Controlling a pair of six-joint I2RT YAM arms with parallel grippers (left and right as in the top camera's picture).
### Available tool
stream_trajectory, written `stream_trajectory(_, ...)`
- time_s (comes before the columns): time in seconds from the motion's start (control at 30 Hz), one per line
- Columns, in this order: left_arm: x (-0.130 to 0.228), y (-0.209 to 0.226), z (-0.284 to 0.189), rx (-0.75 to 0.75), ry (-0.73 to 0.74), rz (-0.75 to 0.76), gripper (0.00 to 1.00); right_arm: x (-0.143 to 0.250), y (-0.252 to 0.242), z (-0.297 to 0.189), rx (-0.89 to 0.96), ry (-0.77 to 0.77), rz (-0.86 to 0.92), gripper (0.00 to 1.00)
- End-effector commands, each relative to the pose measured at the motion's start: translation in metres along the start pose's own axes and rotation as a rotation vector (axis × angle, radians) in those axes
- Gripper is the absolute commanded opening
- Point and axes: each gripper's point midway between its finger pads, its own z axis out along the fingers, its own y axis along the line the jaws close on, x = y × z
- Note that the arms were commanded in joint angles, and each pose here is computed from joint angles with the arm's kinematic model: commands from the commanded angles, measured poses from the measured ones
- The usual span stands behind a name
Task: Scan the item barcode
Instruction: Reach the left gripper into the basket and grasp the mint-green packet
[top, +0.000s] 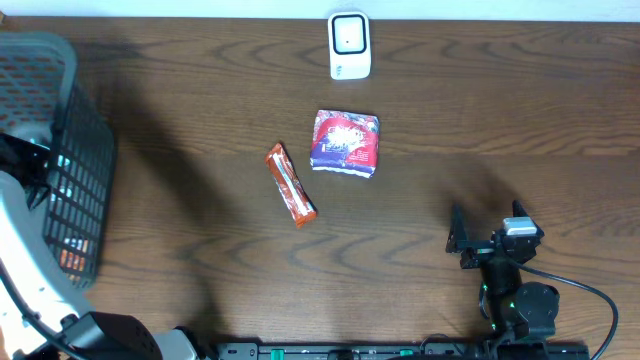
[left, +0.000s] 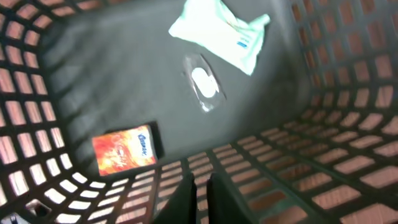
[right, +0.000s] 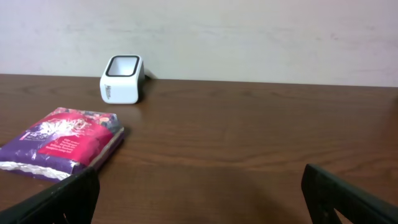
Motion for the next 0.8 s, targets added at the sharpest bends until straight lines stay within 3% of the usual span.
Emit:
stream_trajectory(0.0,0.029,-0.01,-0.015,0.103,0.105,0.079,0.07,0.0,-0.002,0.0,0.01,0.0,-0.01,0.99)
stream_trajectory(0.2,0.047,-0.024,-0.036,0.243,0.156,0.178,0.08,0.0,-0.002,0.0,0.01,0.0,-0.01,0.99)
stream_trajectory(0.47,0.03,-0.026,-0.055,0.278,0.037,0.187,0.09,0.0,-0.002,0.0,0.01,0.0,-0.01,0.99)
stream_trajectory(0.53,0.012,-0.031,-0.05,0.267,-0.033,0.164,0.28,0.0,-0.002,0.0,0.01,0.0,-0.01,0.99)
stream_trajectory(0.57,0.003,-0.031,-0.047,0.25,-0.063,0.124,0.31,0.0,-0.002,0.0,0.01,0.0,-0.01,0.99)
stream_trajectory(0.6,-0.009,-0.029,-0.042,0.221,-0.103,0.068,0.41,0.0,-0.002,0.0,0.01,0.0,-0.01,0.99)
stream_trajectory(0.67,-0.026,-0.027,-0.035,0.181,-0.159,0.021,0.66,0.0,-0.002,0.0,0.01,0.0,-0.01,0.99)
stream_trajectory(0.7,-0.033,-0.028,-0.032,0.173,-0.185,0.018,0.73,0.0,-0.002,0.0,0.01,0.0,-0.01,0.99)
stream_trajectory(0.77,-0.044,-0.034,-0.026,0.174,-0.218,0.034,0.75,0.0,-0.002,0.0,0.01,0.0,-0.01,0.99)
